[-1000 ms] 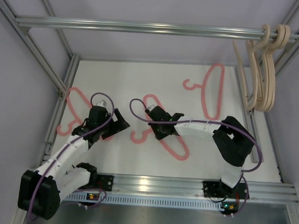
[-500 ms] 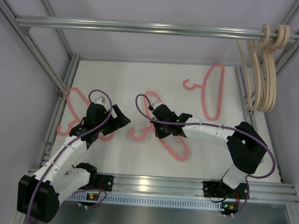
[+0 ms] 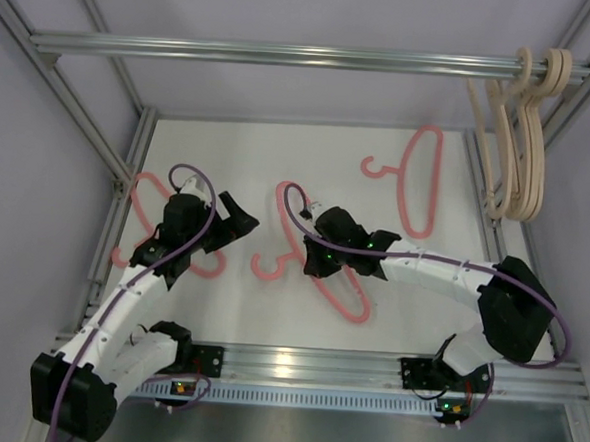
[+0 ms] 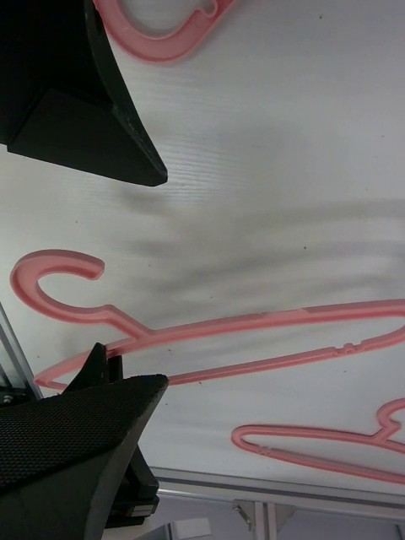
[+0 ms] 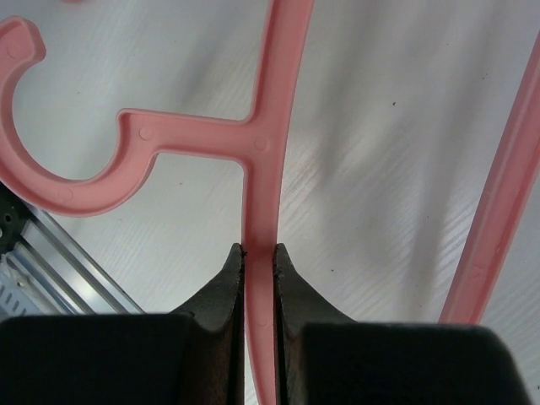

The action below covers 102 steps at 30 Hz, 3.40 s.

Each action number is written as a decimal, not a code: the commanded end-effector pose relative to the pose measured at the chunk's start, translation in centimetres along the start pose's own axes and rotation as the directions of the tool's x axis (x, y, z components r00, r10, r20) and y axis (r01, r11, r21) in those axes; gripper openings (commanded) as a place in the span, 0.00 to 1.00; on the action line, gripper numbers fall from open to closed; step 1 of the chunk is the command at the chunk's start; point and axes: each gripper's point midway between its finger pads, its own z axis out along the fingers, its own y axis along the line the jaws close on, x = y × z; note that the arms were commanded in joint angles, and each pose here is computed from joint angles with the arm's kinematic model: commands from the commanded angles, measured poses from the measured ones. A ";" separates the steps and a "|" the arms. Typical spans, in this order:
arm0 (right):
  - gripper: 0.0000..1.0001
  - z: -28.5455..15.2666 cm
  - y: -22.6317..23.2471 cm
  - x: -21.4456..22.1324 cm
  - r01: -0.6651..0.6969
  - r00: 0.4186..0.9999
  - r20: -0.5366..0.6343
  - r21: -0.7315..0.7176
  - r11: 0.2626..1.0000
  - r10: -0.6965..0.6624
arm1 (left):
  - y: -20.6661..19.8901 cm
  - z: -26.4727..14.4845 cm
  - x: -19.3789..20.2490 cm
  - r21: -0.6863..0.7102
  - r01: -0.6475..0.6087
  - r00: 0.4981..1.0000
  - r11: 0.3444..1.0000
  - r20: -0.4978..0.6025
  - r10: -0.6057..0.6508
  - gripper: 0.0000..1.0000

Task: Organize the hangers

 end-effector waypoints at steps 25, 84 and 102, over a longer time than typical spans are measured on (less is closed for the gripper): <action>0.00 -3.9 4.3 -4.8 0.019 0.972 0.234 -0.224 0.974 0.035 | -4.3 1.9 -2.2 0.147 0.005 1.000 0.989 0.002 -0.006 0.97; 0.66 -2.4 3.6 -3.1 0.269 0.883 0.362 0.131 0.954 -0.299 | -5.2 5.2 -2.7 0.035 0.225 0.970 0.974 0.091 -0.227 0.00; 0.06 0.3 2.8 -1.4 0.338 0.841 0.295 0.368 0.866 -0.453 | -5.7 5.0 -3.4 0.040 0.197 0.976 0.980 0.087 -0.200 0.00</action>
